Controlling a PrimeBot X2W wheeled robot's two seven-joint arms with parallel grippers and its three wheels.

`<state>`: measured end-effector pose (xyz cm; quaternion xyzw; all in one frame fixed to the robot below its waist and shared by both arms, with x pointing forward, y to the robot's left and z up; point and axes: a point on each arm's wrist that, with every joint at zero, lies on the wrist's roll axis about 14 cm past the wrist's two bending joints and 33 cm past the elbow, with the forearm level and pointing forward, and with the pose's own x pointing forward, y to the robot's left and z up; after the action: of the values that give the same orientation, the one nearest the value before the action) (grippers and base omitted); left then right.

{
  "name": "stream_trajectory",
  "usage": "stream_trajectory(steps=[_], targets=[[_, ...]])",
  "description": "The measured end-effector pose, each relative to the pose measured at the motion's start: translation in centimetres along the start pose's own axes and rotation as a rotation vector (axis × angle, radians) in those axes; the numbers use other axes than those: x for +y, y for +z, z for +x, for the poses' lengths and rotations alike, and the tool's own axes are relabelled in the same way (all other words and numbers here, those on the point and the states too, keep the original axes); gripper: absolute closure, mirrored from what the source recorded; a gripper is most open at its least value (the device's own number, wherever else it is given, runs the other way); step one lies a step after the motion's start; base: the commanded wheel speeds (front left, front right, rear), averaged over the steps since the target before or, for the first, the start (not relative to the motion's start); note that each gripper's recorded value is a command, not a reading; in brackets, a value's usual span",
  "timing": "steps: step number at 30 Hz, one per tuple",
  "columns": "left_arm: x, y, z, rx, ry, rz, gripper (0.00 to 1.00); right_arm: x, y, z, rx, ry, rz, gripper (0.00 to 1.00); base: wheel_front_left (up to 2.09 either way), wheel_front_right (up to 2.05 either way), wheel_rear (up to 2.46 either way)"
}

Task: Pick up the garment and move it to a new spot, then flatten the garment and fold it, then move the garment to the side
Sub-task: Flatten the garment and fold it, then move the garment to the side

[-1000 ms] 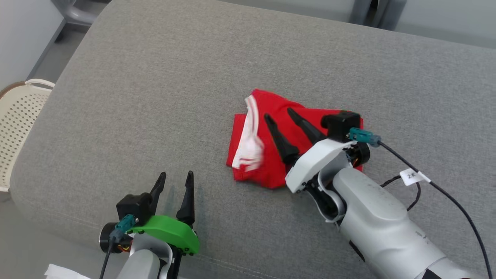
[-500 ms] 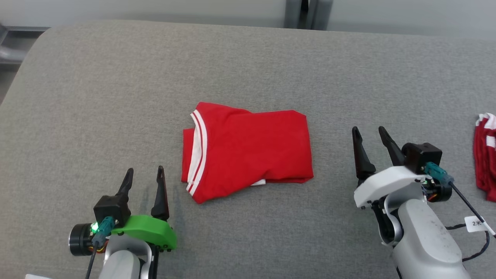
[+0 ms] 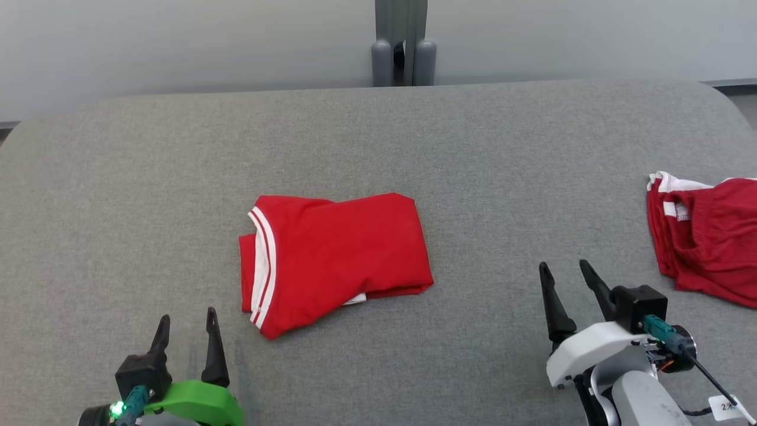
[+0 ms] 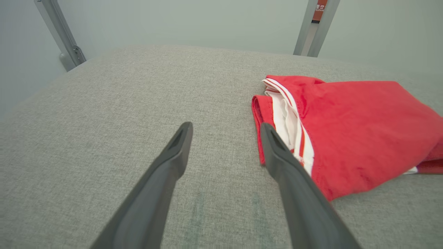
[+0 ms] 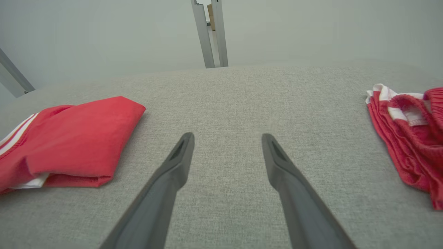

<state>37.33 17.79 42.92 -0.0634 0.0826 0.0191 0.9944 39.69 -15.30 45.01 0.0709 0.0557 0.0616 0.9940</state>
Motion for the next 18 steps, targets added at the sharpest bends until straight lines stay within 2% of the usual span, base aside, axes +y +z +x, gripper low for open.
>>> stream_trajectory(steps=[9, 18], targets=[[-0.4, 0.6, -1.5, -0.024, -0.016, 0.006, 0.0, -0.2, 1.0, -1.9, -0.038, -0.016, 0.021, 0.0, 0.0, 0.0, 0.0], [-0.3, 0.6, -2.2, -0.03, -0.018, -0.004, 0.0, 1.0, 0.8, -1.8, -0.034, 0.02, 0.031, 0.0, 0.0, 0.0, 0.0]])
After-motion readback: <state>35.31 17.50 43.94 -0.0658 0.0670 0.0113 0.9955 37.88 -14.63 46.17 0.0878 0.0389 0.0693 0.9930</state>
